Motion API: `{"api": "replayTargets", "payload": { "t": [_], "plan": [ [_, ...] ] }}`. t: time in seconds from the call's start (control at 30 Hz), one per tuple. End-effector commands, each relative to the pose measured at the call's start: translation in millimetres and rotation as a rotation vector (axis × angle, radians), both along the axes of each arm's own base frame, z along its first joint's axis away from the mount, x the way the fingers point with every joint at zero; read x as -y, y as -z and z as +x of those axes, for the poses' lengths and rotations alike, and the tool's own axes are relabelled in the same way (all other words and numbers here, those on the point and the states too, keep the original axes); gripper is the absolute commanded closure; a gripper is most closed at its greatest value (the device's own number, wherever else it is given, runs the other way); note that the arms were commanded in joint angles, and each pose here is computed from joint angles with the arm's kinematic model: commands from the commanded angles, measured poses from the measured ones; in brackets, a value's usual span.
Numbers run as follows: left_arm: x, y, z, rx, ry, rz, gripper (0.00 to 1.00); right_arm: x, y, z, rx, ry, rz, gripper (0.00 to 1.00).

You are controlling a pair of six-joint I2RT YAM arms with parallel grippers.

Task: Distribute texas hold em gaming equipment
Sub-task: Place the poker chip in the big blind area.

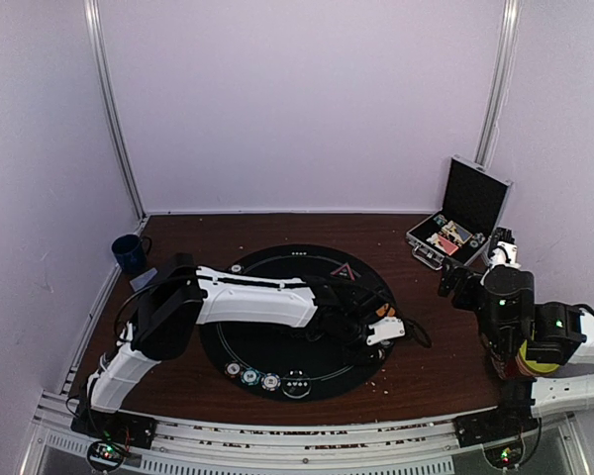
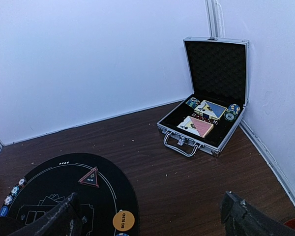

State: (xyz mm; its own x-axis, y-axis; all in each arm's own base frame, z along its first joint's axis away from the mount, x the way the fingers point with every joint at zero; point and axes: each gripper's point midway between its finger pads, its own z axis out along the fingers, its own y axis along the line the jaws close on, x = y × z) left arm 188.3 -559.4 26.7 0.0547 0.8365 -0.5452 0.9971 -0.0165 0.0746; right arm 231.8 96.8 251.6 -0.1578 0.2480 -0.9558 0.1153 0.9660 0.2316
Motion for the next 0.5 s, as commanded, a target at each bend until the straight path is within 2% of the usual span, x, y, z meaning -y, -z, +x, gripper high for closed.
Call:
{"api": "replayTargets", "payload": {
  "t": [0.0, 0.13, 0.33, 0.47],
  "plan": [
    [6, 0, 1, 0.012, -0.01, -0.001, 0.64, 1, 1, 0, 0.005, -0.007, 0.002, 0.0],
    [5, -4, 4, 0.025, -0.018, 0.001, 0.45, 1, 0, -1, 0.007, -0.013, 0.009, 0.0],
    [0, -10, 7, 0.051, -0.024, 0.01, 0.31, 1, 0, -1, 0.009, -0.017, 0.014, 0.0],
    [-5, -30, 4, 0.067, -0.005, -0.006, 0.22, 0, 0, -1, 0.009, -0.019, 0.013, 0.0]
  ]
}}
